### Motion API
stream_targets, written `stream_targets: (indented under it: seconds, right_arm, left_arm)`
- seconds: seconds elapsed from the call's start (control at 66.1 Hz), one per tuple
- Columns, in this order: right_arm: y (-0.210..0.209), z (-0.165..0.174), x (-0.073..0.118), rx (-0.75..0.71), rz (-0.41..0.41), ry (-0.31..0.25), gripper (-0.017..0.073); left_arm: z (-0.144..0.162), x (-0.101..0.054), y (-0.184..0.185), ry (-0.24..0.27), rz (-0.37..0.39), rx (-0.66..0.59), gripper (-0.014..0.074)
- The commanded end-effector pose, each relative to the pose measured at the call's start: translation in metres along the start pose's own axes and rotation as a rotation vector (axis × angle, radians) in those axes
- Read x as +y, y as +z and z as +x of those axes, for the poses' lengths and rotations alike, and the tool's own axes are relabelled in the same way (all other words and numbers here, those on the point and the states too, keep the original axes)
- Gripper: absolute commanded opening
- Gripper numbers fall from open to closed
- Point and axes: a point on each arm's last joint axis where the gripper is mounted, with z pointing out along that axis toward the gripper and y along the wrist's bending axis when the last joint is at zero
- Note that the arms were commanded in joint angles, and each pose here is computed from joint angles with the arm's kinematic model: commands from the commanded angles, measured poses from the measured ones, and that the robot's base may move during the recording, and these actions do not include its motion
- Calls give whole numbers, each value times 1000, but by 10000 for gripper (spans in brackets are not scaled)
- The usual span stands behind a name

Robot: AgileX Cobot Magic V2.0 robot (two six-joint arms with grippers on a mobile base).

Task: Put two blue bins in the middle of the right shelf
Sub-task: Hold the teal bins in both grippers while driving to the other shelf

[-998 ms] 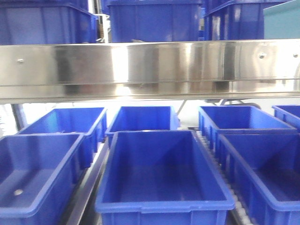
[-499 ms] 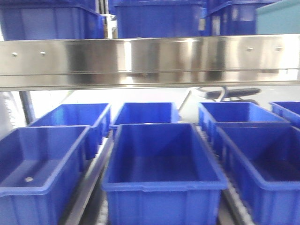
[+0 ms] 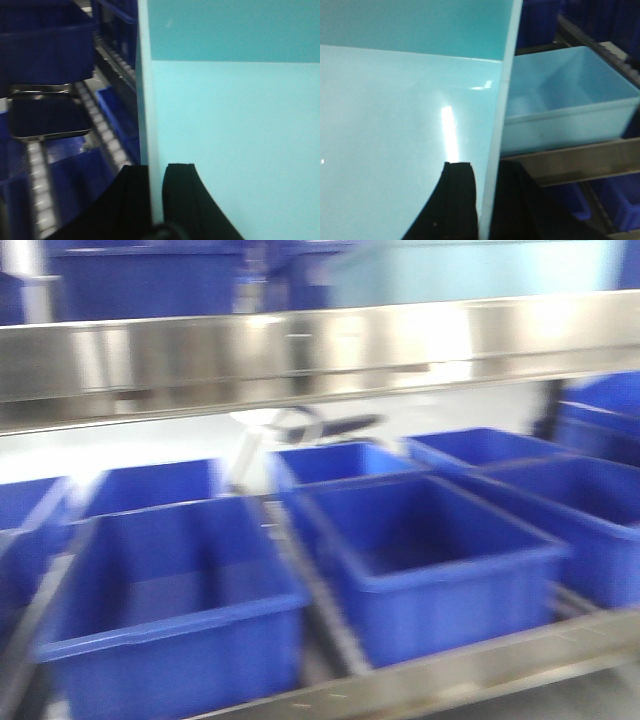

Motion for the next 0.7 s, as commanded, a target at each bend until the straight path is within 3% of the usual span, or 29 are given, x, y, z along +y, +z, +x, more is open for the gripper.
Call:
stream_targets:
  seconds: [0.0, 0.68]
  right_arm:
    - [-8, -8, 4, -64, -31, -7, -165]
    - [-8, -8, 4, -64, -31, -7, -165]
  left_arm:
    - [-10, -4, -6, 0, 34, -81, -111]
    - [-10, -4, -6, 0, 34, -81, -111]
